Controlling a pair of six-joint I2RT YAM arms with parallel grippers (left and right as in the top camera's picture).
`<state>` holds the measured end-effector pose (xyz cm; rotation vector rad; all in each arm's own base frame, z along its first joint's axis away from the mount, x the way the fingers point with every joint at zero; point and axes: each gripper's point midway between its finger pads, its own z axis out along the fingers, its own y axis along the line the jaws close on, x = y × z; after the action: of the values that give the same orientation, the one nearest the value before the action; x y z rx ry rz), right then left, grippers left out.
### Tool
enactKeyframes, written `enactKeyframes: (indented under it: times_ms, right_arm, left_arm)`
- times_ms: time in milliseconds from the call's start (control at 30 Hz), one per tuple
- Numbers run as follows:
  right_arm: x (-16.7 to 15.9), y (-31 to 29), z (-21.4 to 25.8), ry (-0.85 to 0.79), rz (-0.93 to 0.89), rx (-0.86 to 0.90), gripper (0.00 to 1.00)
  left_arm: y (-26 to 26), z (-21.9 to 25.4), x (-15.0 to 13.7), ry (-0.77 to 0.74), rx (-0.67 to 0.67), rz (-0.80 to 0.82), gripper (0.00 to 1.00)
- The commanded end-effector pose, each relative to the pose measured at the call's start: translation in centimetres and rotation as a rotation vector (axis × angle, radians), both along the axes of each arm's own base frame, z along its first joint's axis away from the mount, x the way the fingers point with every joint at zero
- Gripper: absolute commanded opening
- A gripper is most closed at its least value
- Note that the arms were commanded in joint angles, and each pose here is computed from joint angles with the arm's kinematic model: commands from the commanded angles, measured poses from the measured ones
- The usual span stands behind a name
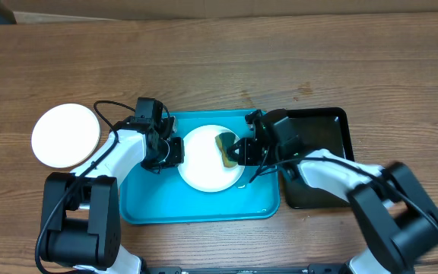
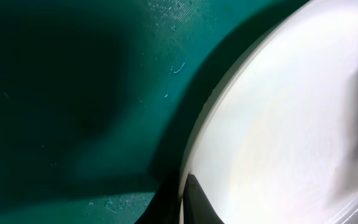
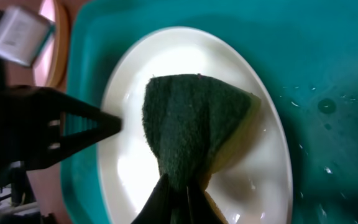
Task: Clean dirty plates on tray and stack at the side
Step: 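Return the sponge to the black tray with the right gripper, then lift the white plate by its rim and carry it left with the left gripper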
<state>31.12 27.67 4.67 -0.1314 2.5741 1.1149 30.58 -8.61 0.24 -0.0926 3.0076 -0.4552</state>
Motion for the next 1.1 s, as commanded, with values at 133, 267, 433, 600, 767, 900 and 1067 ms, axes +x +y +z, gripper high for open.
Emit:
enactKeyframes:
  times_ms: [133, 267, 433, 600, 767, 900, 1067]
  right_arm:
    - [1.4, -7.1, 8.3, -0.187, -0.195, -0.122, 0.04]
    - [0.3, -13.8, 7.3, -0.12, -0.371, -0.329, 0.04]
    - [-1.9, -18.8, 4.2, 0.027, -0.426, -0.492, 0.04]
    - [-2.9, -22.2, 1.1, 0.096, -0.469, -0.631, 0.04]
    - [-3.5, -22.5, -1.3, 0.122, -0.397, -0.682, 0.04]
    - [-4.1, -22.9, -3.1, 0.172, -0.386, -0.72, 0.24]
    - [-4.8, -23.1, -4.8, 0.232, -0.363, -0.748, 0.69]
  left_arm:
    - [1.1, -2.0, -1.6, 0.063, 0.076, -0.001, 0.04]
    - [1.2, -1.9, -1.6, 0.061, 0.083, 0.0, 0.04]
    - [3.3, -0.7, -1.4, 0.03, 0.215, 0.025, 0.04]
    - [5.3, 3.6, -0.7, -0.106, 0.393, 0.097, 0.04]
    - [6.1, 9.9, -0.8, -0.323, 0.576, 0.14, 0.04]
    - [5.2, 14.5, -1.3, -0.51, 0.687, 0.134, 0.04]
    - [2.9, 18.7, -2.3, -0.722, 0.799, 0.088, 0.04]
